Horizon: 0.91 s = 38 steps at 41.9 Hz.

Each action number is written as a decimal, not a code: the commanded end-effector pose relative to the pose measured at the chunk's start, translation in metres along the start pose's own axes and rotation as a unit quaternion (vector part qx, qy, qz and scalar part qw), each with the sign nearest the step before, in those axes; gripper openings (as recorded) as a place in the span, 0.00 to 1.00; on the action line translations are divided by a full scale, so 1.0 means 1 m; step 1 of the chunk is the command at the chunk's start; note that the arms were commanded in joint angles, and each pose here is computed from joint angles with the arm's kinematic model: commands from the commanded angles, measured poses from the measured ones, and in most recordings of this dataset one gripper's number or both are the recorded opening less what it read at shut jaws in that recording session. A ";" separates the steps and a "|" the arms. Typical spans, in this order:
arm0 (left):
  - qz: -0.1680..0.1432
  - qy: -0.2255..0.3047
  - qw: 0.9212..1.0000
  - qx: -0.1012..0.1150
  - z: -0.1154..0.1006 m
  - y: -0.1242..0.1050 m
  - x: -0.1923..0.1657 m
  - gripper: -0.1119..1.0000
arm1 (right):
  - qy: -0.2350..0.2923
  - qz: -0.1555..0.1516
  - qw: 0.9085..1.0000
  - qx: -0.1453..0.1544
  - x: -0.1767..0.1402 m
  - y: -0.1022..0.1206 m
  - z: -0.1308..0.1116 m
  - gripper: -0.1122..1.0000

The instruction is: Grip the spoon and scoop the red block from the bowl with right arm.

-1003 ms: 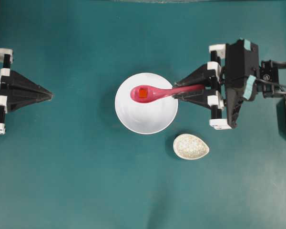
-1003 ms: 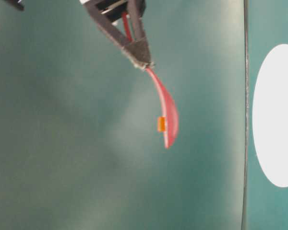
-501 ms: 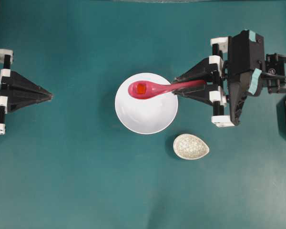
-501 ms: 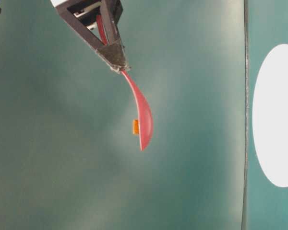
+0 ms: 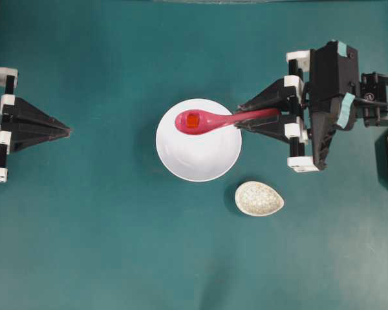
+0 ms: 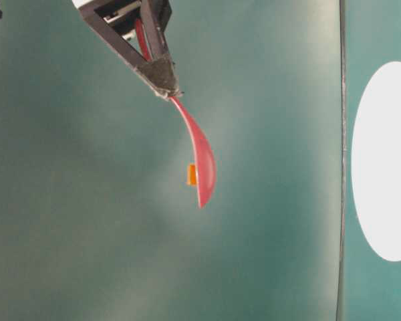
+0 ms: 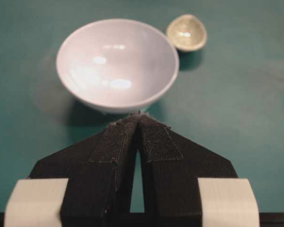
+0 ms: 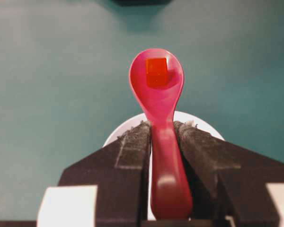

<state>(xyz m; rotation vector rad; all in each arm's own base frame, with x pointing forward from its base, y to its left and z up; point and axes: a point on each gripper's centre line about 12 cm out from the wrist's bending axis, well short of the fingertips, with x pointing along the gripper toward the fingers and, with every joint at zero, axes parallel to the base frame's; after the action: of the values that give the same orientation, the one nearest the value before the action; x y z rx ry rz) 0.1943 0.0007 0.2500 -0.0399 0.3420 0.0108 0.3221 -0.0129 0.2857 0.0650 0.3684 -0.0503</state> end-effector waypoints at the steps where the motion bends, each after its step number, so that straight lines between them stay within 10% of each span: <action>1: 0.000 -0.008 1.000 0.001 0.007 0.000 0.000 0.10 | -0.030 0.003 1.000 0.001 -0.006 0.002 0.019 0.32; 38: -0.003 -0.045 0.999 0.002 0.016 -0.001 0.000 0.10 | -0.032 -0.001 0.999 0.003 -0.006 -0.001 0.020 0.32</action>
<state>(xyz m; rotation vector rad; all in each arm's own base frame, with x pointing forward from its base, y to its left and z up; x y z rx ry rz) 0.1967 0.0007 0.2574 -0.0385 0.2760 0.0090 0.3218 -0.0133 0.2873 0.0667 0.3637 -0.0519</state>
